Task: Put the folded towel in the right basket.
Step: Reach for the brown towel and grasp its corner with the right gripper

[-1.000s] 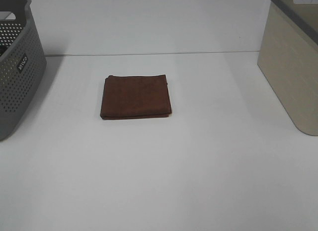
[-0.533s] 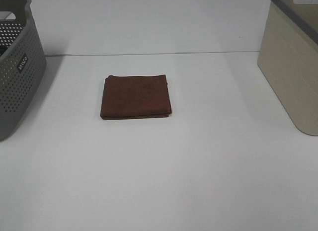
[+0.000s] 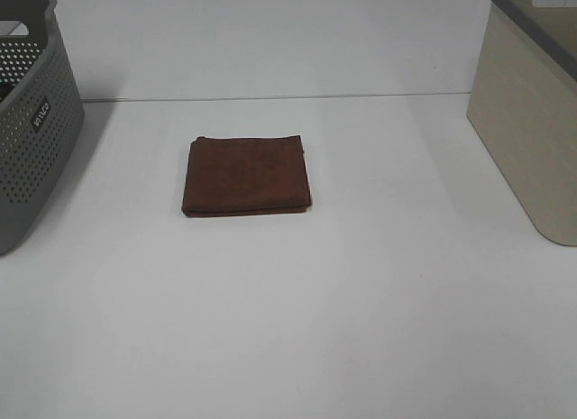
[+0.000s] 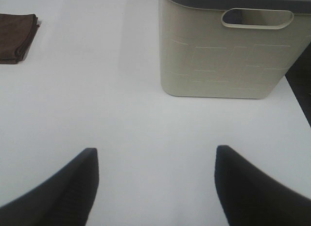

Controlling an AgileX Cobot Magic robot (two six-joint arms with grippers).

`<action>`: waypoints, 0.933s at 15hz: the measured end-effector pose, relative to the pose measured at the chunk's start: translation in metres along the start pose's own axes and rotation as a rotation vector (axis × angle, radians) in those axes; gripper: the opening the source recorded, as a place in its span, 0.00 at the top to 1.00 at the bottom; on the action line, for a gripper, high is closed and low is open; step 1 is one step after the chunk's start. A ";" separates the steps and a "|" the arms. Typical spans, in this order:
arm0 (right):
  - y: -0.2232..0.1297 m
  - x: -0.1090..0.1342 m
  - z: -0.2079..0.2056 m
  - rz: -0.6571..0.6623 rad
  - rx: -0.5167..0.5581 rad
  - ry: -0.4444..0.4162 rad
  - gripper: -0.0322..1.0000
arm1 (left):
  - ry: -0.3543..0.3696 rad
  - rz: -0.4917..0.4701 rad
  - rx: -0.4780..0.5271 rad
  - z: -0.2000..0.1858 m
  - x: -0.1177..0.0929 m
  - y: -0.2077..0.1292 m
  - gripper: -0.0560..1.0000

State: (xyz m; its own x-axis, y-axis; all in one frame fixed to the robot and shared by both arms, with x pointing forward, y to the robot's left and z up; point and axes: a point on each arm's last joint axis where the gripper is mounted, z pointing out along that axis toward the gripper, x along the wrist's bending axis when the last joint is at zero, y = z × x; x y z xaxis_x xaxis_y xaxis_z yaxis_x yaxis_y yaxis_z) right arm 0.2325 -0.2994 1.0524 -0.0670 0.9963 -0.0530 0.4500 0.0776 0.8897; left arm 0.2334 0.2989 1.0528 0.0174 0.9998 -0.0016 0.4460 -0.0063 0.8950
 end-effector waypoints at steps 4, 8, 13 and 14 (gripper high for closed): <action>0.000 0.000 0.000 0.000 0.000 0.000 0.34 | 0.000 0.000 0.000 0.000 0.000 0.000 0.03; 0.000 0.000 0.000 0.000 0.000 0.000 0.34 | 0.000 0.000 0.000 0.000 0.000 0.000 0.03; 0.000 0.000 0.000 0.000 0.000 0.000 0.34 | 0.000 0.000 0.000 0.000 0.000 0.000 0.03; 0.000 0.000 0.000 0.000 0.000 0.000 0.34 | 0.000 0.000 0.000 0.000 0.000 0.000 0.03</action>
State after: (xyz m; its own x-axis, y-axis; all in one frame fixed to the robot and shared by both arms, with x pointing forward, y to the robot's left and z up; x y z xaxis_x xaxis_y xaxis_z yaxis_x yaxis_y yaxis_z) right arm 0.2325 -0.2994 1.0524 -0.0670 0.9963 -0.0530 0.4500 0.0776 0.8897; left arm 0.2334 0.2989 1.0528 0.0174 0.9998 -0.0016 0.4460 -0.0063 0.8950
